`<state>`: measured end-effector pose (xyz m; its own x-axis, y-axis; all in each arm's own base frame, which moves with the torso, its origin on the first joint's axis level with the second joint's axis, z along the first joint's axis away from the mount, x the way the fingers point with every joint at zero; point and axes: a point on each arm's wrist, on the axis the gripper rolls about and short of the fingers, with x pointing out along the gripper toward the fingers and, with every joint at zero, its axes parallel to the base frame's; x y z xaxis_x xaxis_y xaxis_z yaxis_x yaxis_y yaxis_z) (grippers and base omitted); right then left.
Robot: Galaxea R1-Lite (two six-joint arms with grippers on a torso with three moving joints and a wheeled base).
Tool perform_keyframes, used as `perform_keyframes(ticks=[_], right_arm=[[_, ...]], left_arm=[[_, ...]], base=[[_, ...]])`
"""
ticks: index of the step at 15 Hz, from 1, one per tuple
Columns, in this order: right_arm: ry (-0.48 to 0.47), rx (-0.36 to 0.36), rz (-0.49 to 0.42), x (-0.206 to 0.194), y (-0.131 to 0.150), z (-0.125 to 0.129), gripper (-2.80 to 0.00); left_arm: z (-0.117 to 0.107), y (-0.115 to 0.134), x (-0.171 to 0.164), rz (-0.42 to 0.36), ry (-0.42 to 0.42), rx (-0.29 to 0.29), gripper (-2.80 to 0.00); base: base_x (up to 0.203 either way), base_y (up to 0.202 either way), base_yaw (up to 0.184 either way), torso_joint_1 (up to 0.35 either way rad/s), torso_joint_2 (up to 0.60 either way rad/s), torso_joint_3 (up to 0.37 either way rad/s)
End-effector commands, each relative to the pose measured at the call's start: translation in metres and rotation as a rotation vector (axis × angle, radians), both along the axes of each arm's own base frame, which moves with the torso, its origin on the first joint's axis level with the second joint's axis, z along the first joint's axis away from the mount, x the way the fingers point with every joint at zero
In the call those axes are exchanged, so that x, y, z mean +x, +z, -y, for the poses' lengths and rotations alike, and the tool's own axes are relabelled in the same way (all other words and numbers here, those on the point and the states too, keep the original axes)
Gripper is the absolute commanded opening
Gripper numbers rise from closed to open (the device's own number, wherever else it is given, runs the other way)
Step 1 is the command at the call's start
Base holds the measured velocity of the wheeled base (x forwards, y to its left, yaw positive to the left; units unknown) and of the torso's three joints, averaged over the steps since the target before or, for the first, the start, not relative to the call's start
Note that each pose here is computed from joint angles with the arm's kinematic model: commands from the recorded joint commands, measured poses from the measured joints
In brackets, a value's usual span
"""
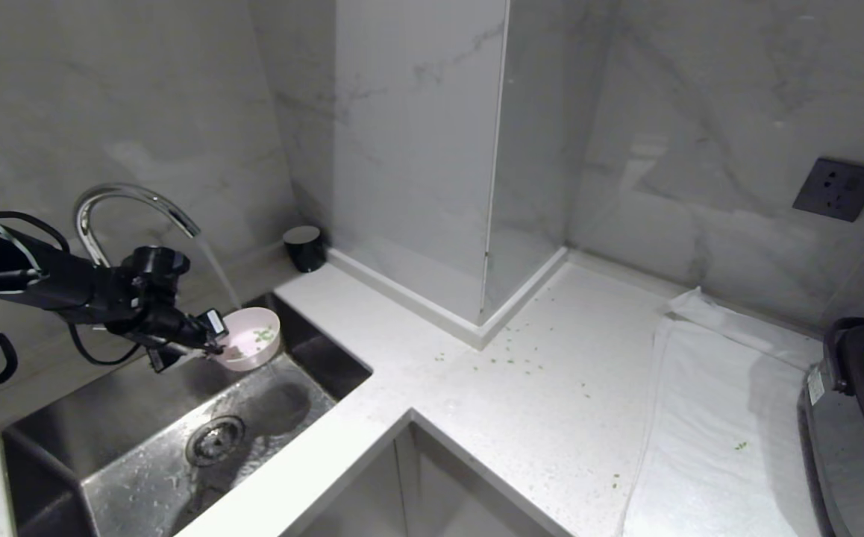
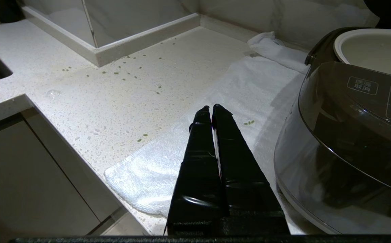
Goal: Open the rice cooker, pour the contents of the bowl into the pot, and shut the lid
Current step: Fill a bowl with water from the tap
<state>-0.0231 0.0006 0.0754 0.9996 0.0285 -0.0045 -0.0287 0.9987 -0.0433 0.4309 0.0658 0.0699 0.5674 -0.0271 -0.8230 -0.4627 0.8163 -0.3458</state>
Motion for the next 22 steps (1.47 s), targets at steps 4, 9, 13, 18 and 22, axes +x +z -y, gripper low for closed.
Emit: perform_keyframes(ticks=[4, 9, 13, 18, 22], right_arm=[[0.001, -0.001, 0.000, 0.000, 0.000, 0.000, -2.80], [0.001, -0.001, 0.000, 0.000, 0.000, 0.000, -2.80], [0.001, -0.001, -0.001, 0.000, 0.000, 0.000, -2.80], [0.001, -0.001, -0.001, 0.000, 0.000, 0.000, -2.80], [0.001, -0.001, 0.000, 0.000, 0.000, 0.000, -2.80]], left_arm=[[-0.017, -0.019, 0.016, -0.007, 0.041, 0.000, -2.80], [-0.022, -0.028, 0.029, 0.002, 0.098, 0.027, -2.80], [-0.027, -0.035, 0.040, 0.014, 0.181, 0.017, -2.80], [-0.030, -0.035, 0.040, 0.015, 0.188, 0.016, -2.80], [-0.030, -0.028, 0.044, 0.042, 0.213, 0.002, -2.80]], base=[[0.000, 0.000, 0.000, 0.000, 0.00, 0.000], [0.000, 0.000, 0.000, 0.000, 0.00, 0.000], [0.000, 0.000, 0.000, 0.000, 0.00, 0.000], [0.000, 0.000, 0.000, 0.000, 0.00, 0.000], [0.000, 0.000, 0.000, 0.000, 0.00, 0.000]])
